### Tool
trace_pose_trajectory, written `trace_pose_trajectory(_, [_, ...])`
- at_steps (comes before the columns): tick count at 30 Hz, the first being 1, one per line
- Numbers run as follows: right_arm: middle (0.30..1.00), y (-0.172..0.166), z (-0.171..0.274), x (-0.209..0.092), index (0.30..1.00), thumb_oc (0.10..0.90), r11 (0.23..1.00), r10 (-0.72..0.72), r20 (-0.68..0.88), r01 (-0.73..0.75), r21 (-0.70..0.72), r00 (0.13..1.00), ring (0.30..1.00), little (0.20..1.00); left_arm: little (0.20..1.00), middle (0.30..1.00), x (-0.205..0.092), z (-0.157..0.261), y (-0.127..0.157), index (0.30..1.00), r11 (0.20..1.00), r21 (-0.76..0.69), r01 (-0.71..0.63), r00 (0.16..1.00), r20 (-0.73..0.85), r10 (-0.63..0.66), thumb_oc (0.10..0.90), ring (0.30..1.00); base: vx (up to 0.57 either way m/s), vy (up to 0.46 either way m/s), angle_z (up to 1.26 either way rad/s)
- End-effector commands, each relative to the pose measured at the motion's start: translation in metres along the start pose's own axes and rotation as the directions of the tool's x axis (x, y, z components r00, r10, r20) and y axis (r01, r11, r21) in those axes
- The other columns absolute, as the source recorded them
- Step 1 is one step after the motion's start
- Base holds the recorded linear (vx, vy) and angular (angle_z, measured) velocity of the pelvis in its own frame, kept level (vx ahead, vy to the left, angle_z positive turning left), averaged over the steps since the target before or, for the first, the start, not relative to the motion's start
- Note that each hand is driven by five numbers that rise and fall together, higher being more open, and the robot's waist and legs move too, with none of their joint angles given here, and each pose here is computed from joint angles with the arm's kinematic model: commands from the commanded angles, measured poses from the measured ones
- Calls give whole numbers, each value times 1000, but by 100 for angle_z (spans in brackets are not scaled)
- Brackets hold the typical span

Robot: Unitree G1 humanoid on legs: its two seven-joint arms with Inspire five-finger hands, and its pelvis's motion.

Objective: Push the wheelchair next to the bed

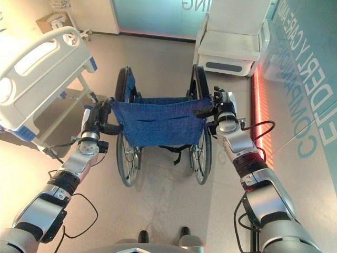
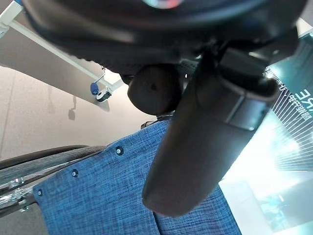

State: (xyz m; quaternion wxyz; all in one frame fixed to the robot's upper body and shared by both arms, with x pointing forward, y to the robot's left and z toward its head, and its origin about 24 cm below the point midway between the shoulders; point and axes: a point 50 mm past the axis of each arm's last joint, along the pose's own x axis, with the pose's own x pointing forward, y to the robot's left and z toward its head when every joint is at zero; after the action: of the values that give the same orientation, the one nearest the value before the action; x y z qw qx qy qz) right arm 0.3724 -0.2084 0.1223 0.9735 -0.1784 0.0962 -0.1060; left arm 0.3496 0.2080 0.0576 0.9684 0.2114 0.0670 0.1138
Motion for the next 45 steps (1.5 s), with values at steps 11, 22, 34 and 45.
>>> trace_pose_trajectory(11, [900,2,28,13,900,800,998,-58,49,60,-36,997,900,900,900,900,17,62,9,900,999,-8,-41,971,237,42,800,900,0,0,0])
trace_pose_trajectory(22, [900,6,16,15,900,800,997,-68,-11,67,-47,998,900,900,900,900,14,64,5,900,999,-37,-10,965,260,20,800,900,8,3,5])
trace_pose_trajectory(34, [648,14,-16,13,648,632,1000,7,-133,-10,-27,991,648,648,900,900,11,59,1,900,997,-69,20,967,255,-1,800,900,2,-2,2])
trace_pose_trajectory(45, [300,19,-21,13,300,400,999,32,-114,-32,4,993,300,300,300,300,15,46,3,300,999,-42,-2,988,157,9,400,300,0,0,0])
